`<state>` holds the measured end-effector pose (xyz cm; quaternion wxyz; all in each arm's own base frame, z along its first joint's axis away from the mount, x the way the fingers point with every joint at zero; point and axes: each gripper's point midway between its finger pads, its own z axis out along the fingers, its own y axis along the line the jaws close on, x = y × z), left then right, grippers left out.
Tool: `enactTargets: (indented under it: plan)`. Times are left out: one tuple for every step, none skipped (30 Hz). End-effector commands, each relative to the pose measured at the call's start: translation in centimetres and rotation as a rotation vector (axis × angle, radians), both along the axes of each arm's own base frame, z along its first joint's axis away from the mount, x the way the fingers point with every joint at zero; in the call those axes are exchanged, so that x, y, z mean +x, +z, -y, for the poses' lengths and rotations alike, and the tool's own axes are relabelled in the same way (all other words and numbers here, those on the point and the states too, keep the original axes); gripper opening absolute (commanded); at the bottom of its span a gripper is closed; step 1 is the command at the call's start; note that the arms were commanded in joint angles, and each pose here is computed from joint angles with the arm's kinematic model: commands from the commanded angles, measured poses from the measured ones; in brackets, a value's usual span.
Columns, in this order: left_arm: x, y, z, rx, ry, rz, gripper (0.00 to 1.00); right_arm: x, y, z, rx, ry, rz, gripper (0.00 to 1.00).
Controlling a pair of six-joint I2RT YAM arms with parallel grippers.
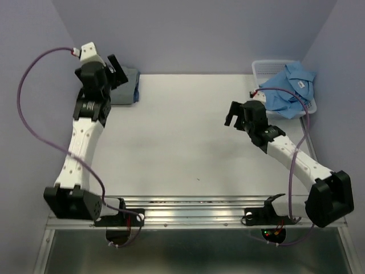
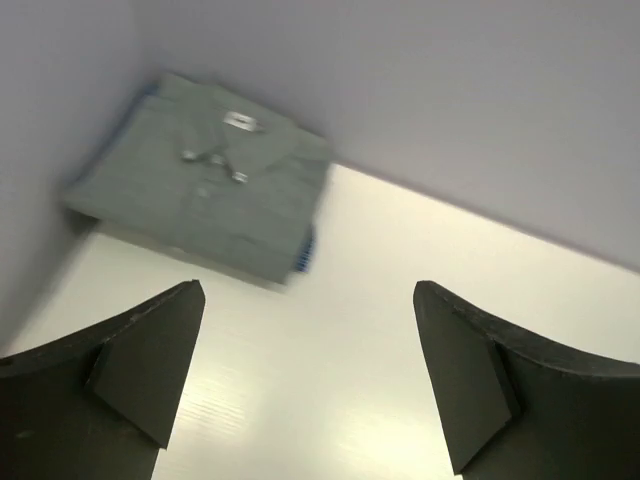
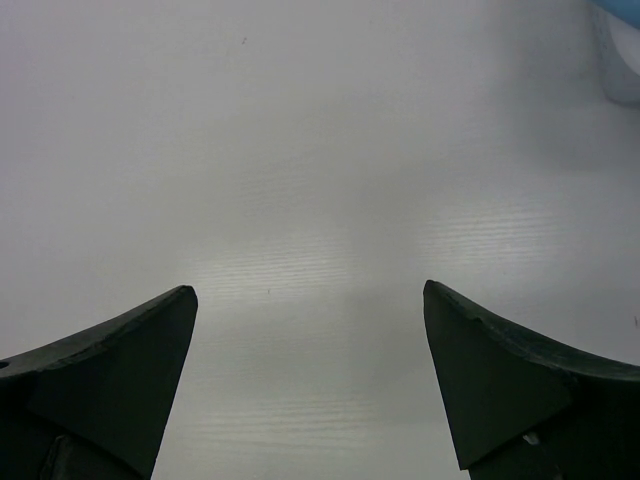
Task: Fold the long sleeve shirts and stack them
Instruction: Neatly place the folded shirt to the corner
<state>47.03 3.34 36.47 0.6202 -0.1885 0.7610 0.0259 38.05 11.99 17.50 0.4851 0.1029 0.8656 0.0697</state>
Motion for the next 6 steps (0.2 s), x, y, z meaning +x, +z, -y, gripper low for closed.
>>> enactTargets:
  plan:
    - [-5.5, -4.3, 5.7, -0.241, -0.104, 0.045, 0.99, -1.1, 2.6, 1.2, 0.106, -0.08, 0.152, 1.0]
    - [-7.6, -5.5, 6.7, -0.263, -0.154, 0.039, 0.99, -1.5, 2.8, 1.6, 0.108, -0.086, 0.164, 1.0]
    - [-8.3, -5.8, 6.9, -0.292, -0.152, 0.045, 0.99, -2.0, 3.5, 1.8, 0.118, -0.085, 0.189, 1.0]
    - [-9.6, -6.1, 7.0, -0.304, -0.159, 0.047, 0.99, -2.5, 3.0, 1.9, 0.111, -0.078, 0.184, 1.0]
    - [-10.1, -6.2, 7.1, -0.309, -0.159, 0.047, 0.99, -2.7, 3.1, 2.0, 0.11, -0.078, 0.19, 1.0]
    - [-10.4, -6.2, 7.0, -0.325, -0.149, 0.053, 0.99, -2.9, 3.2, 2.1, 0.113, -0.077, 0.198, 1.0]
